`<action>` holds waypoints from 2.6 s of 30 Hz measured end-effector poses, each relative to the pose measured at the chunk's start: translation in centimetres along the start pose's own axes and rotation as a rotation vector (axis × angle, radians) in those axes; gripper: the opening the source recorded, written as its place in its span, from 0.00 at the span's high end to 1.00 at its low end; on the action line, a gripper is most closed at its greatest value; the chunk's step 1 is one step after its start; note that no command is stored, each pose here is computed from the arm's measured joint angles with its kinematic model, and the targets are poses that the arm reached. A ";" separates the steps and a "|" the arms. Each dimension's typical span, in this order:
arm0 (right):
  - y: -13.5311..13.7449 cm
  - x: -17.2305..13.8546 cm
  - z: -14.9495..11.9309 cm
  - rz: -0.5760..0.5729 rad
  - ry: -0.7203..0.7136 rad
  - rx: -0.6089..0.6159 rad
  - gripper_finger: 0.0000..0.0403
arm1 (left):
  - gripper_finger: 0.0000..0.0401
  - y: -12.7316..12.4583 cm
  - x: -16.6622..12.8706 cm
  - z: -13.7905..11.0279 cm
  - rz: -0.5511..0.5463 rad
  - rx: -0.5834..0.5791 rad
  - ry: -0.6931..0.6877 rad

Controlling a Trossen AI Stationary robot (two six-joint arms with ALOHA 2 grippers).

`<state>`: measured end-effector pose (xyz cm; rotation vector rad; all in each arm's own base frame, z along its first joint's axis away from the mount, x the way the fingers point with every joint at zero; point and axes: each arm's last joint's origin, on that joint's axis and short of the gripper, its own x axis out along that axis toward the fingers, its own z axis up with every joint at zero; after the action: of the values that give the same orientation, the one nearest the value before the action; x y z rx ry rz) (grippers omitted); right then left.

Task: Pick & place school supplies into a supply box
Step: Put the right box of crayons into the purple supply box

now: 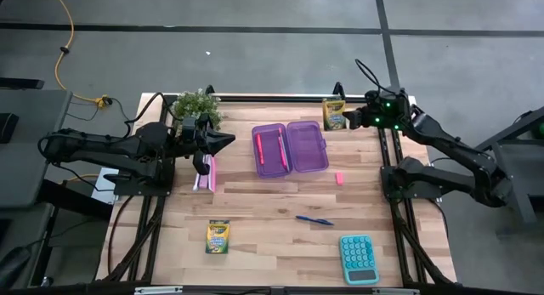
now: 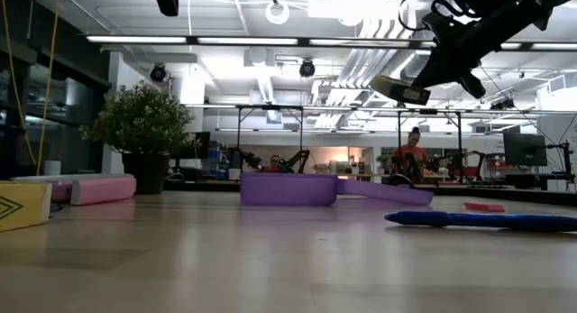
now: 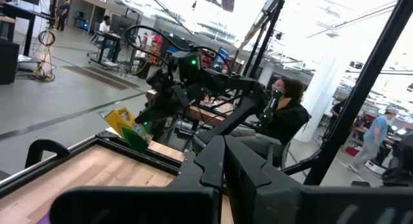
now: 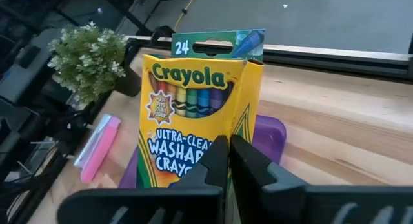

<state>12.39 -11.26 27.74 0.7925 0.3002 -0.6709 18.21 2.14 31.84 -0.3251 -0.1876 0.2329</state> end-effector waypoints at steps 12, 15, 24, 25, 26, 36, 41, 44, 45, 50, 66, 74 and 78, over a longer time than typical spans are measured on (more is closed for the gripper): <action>4.0 1.6 -0.5 0.205 -0.044 0.049 1.00 | 1.00 0.1 0.0 0.0 0.024 0.001 -0.009; 5.8 2.6 -0.9 0.286 -0.064 0.031 1.00 | 1.00 0.1 0.0 0.0 0.038 0.016 -0.013; 10.3 5.0 -2.8 0.473 -0.128 -0.021 1.00 | 1.00 0.2 0.0 0.1 0.052 0.018 -0.017; 10.5 5.1 -3.1 0.469 -0.131 -0.022 1.00 | 1.00 0.2 0.0 0.1 0.056 0.018 -0.018; 10.7 5.2 -3.3 0.464 -0.132 -0.022 1.00 | 1.00 0.2 0.0 0.1 0.058 0.018 -0.018; 10.6 6.1 -3.7 0.407 -0.131 0.034 1.00 | 1.00 0.2 0.0 0.1 0.075 0.018 -0.024; 10.6 8.6 -5.1 0.267 -0.011 0.032 1.00 | 1.00 0.2 0.0 0.1 0.075 0.014 -0.024; 11.7 10.7 -5.6 0.210 0.058 0.006 1.00 | 1.00 0.2 0.0 0.1 0.076 0.012 -0.023; 12.2 11.4 -5.7 0.198 0.078 -0.002 1.00 | 1.00 0.2 0.0 0.1 0.075 0.011 -0.024; 12.9 15.5 -5.8 0.081 0.161 -0.025 1.00 | 1.00 0.2 0.0 0.1 0.075 0.009 -0.024; 9.3 24.3 -7.5 -0.162 0.291 0.132 1.00 | 1.00 0.2 0.0 0.1 0.075 -0.015 -0.025; 9.1 24.8 -7.9 -0.162 0.297 0.146 1.00 | 1.00 0.2 0.0 0.1 0.075 -0.015 -0.023; 9.1 24.8 -8.0 -0.162 0.310 0.156 1.00 | 1.00 0.2 0.0 0.0 0.075 -0.015 -0.023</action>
<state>37.03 -11.67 15.34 1.0317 0.6043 -0.7290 18.14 2.36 31.81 -0.3453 -0.1999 0.3097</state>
